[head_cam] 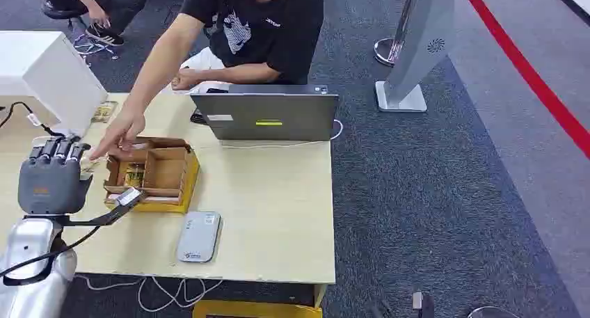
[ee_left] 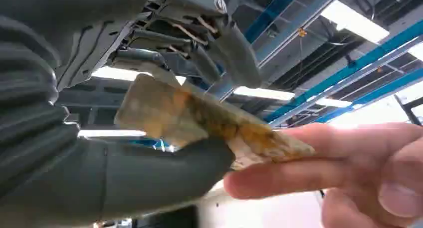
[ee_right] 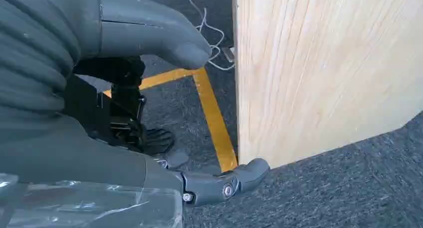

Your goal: Pass the card to the sensor for recognition and then transmit it.

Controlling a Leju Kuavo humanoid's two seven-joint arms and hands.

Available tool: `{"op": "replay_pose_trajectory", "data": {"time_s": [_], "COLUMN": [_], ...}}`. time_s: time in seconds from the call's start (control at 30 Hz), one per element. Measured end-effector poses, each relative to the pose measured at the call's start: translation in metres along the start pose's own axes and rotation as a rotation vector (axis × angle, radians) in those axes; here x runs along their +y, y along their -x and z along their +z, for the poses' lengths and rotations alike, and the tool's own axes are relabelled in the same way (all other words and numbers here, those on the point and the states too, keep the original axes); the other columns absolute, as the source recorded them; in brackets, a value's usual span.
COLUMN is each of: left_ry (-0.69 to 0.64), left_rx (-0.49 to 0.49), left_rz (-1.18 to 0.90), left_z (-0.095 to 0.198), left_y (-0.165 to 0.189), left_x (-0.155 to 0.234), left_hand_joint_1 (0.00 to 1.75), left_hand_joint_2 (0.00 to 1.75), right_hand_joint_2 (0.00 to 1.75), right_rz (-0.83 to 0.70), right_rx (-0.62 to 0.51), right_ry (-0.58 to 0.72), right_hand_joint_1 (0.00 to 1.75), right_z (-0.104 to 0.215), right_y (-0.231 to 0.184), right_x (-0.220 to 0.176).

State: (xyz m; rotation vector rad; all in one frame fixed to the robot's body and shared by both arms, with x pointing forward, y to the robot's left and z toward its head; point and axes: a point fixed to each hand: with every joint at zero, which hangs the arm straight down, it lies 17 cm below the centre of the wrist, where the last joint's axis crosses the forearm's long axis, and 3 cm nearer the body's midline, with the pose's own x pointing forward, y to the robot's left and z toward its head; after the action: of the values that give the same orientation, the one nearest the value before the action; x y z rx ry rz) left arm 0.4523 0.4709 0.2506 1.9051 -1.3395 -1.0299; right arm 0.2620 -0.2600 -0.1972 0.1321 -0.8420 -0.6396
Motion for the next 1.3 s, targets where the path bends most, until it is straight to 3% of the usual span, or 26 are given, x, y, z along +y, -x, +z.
{"op": "replay_pose_trajectory", "data": {"time_s": [0.7, 0.87, 1.17, 1.3], "left_ry": [-0.004, 0.003, 0.059, 0.076], "left_rx": [-0.032, -0.103, -0.343, -0.394], "left_rz": [0.064, 0.123, 0.259, 0.278], "left_z": [-0.001, 0.008, 0.051, 0.063], "left_y": [-0.026, -0.070, -0.195, -0.217], "left_x": [-0.002, -0.002, 0.001, 0.000], "left_hand_joint_1": [1.75, 1.75, 1.75, 1.75], "left_hand_joint_2": [1.75, 1.75, 1.75, 1.75], "right_hand_joint_2": [1.75, 1.75, 1.75, 1.75], "right_rz": [-0.016, -0.025, -0.040, -0.040], "right_rx": [-0.009, -0.015, -0.027, -0.029], "right_ry": [-0.004, -0.003, 0.011, 0.013], "right_hand_joint_1": [0.00, 0.00, 0.00, 0.00], "right_z": [0.000, 0.001, 0.001, 0.001], "right_y": [-0.002, -0.003, -0.006, -0.006], "right_x": [-0.001, -0.002, -0.007, -0.008]}}
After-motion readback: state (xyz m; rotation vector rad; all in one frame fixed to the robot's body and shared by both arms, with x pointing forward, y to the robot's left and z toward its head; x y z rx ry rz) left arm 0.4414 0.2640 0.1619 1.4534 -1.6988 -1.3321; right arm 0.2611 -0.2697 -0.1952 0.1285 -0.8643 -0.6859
